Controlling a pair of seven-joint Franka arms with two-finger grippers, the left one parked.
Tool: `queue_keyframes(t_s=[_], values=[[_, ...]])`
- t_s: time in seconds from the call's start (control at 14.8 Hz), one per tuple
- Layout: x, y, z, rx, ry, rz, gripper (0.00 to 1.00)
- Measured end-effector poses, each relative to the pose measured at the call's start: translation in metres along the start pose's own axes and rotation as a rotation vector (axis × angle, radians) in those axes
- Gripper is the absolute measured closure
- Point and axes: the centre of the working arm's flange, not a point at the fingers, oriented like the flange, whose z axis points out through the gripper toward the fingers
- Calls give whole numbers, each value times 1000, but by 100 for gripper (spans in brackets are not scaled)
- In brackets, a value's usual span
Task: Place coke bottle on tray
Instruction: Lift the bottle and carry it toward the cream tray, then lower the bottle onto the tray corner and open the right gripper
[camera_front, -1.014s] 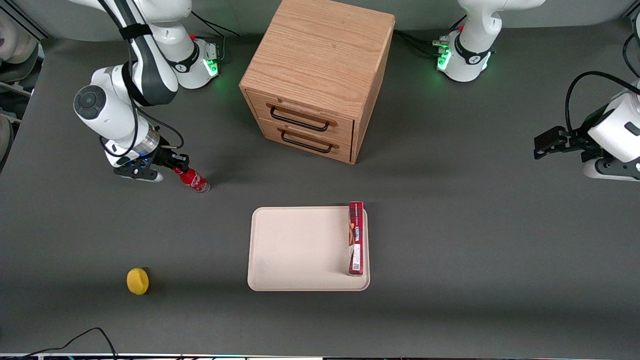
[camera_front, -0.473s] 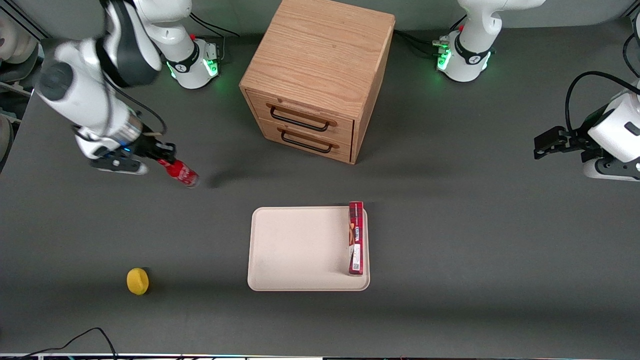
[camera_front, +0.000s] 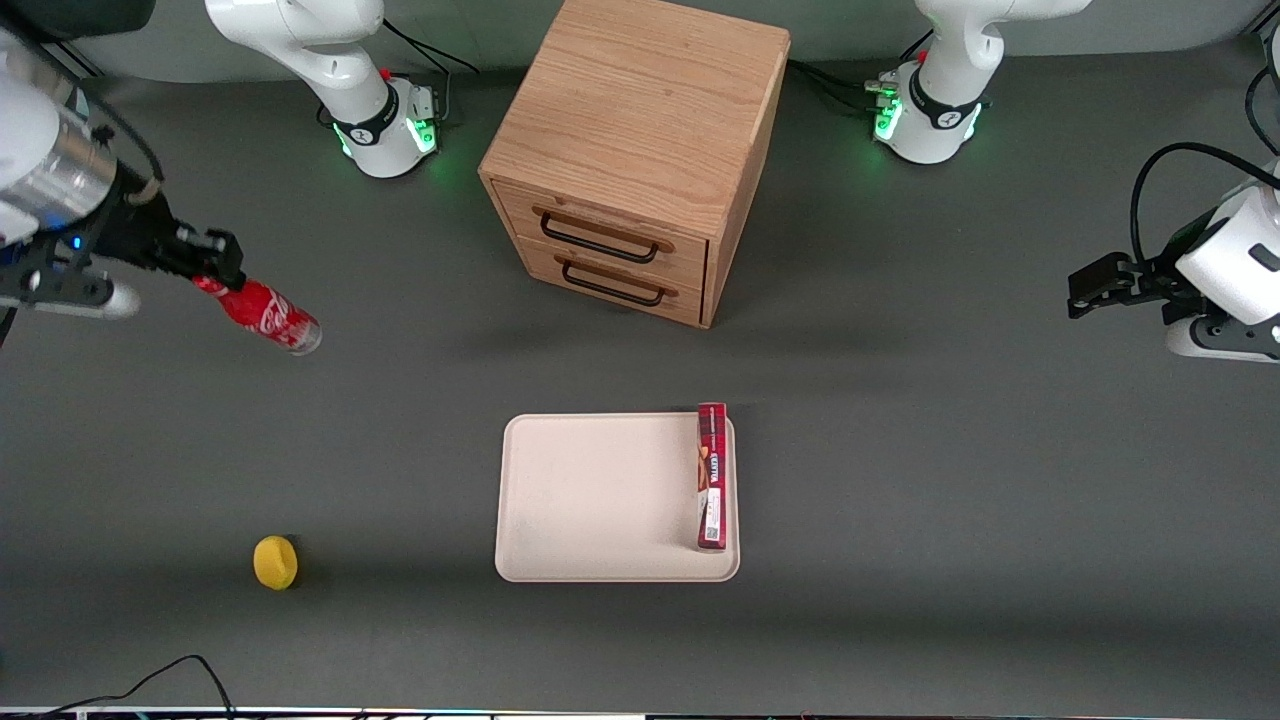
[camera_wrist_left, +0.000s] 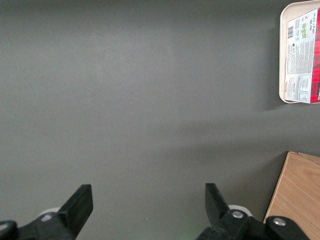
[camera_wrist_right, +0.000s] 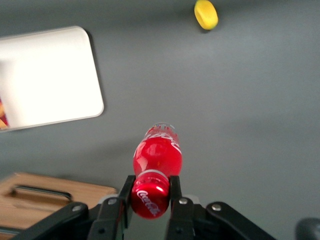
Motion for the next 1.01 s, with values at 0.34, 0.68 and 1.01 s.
queue_keyframes(t_s=[0.34,0.68,1.01], values=[[107,-100,116,120,2,294,69],[141,-165,215,186,70,481,69],[146,-194,288,175,71,529,69]])
